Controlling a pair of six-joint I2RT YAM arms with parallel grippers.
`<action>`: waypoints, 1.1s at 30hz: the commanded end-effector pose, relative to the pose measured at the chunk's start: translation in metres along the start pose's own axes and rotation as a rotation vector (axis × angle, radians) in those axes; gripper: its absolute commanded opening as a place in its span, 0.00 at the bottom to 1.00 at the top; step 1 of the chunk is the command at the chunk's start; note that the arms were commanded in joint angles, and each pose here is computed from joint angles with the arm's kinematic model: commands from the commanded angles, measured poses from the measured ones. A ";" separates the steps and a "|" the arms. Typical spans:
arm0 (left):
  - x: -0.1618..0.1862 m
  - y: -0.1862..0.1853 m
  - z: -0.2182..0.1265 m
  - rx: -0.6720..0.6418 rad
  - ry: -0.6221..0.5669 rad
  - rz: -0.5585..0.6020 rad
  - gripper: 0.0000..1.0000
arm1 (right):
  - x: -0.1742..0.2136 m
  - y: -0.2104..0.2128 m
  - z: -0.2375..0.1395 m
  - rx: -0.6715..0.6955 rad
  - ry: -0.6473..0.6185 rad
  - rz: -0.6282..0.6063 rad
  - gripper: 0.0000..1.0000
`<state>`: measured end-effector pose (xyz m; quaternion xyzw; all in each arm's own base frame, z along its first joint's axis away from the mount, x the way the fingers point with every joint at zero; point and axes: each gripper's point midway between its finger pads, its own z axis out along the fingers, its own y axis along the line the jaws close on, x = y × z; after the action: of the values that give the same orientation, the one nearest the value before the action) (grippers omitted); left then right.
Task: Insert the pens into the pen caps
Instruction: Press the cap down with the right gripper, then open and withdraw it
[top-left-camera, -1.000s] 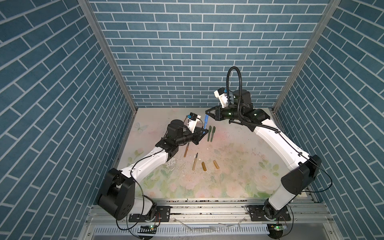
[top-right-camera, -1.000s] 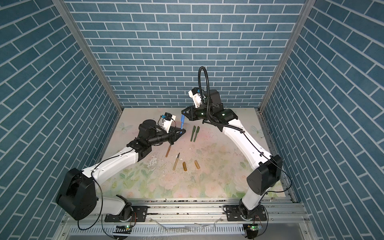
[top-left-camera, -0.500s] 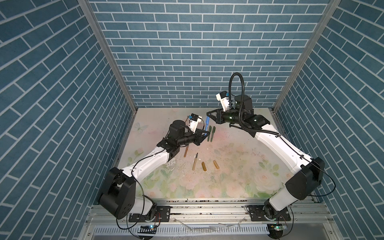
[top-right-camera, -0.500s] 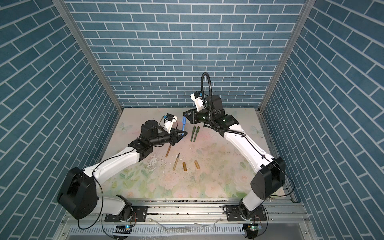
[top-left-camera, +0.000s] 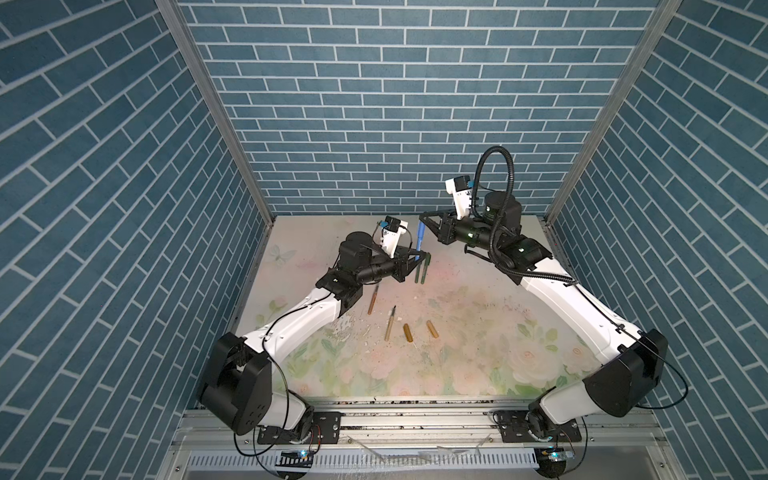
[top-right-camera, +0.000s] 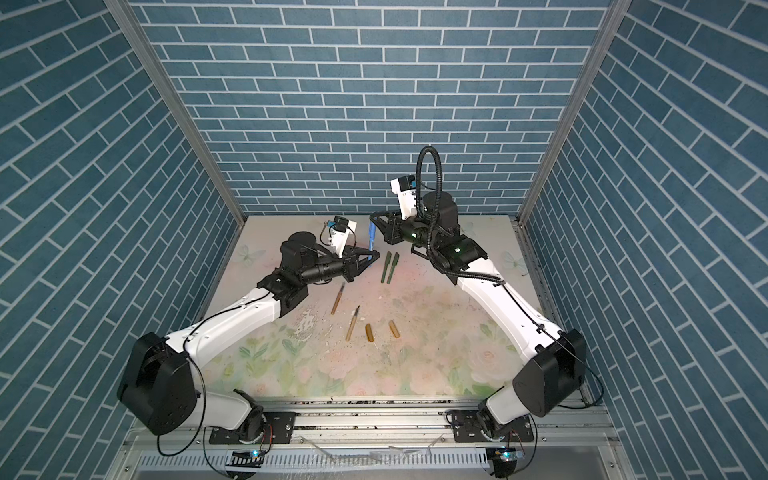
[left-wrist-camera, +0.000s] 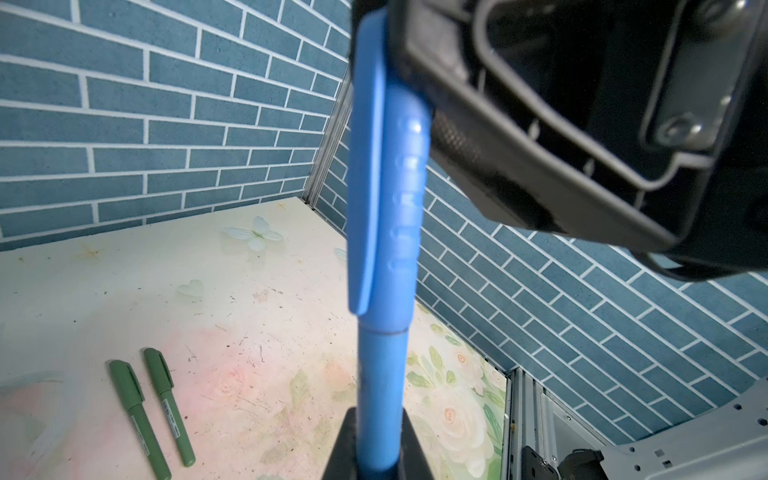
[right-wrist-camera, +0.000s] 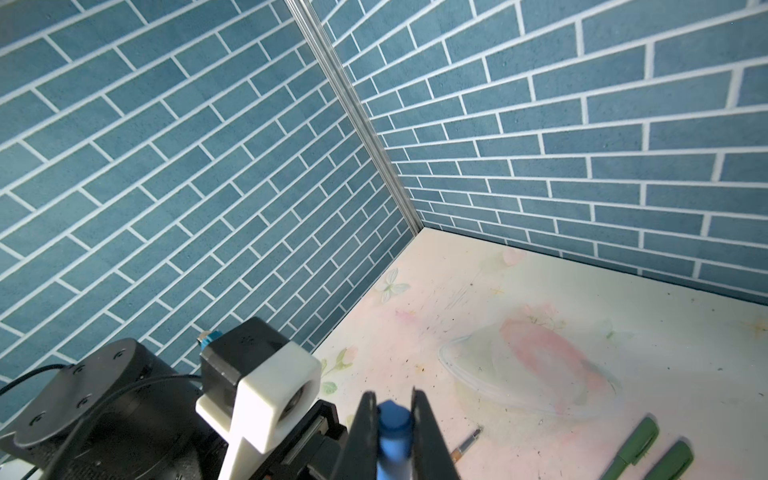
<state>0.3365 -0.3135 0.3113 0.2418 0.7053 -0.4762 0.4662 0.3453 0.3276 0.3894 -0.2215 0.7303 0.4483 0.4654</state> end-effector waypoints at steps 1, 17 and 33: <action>-0.135 -0.018 -0.035 -0.043 -0.412 0.170 0.00 | 0.106 -0.007 -0.004 -0.004 0.349 0.177 0.08; -0.043 0.001 -0.010 0.036 -0.118 -0.011 0.00 | 0.067 0.002 -0.008 0.020 0.259 0.131 0.13; -0.007 0.012 -0.018 0.025 -0.094 -0.093 0.00 | 0.002 0.009 -0.018 0.095 0.096 0.040 0.48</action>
<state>0.3455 -0.2969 0.2917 0.1920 0.7116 -0.5110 0.4423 0.3300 0.3186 0.3935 -0.2005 0.7750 0.4184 0.4291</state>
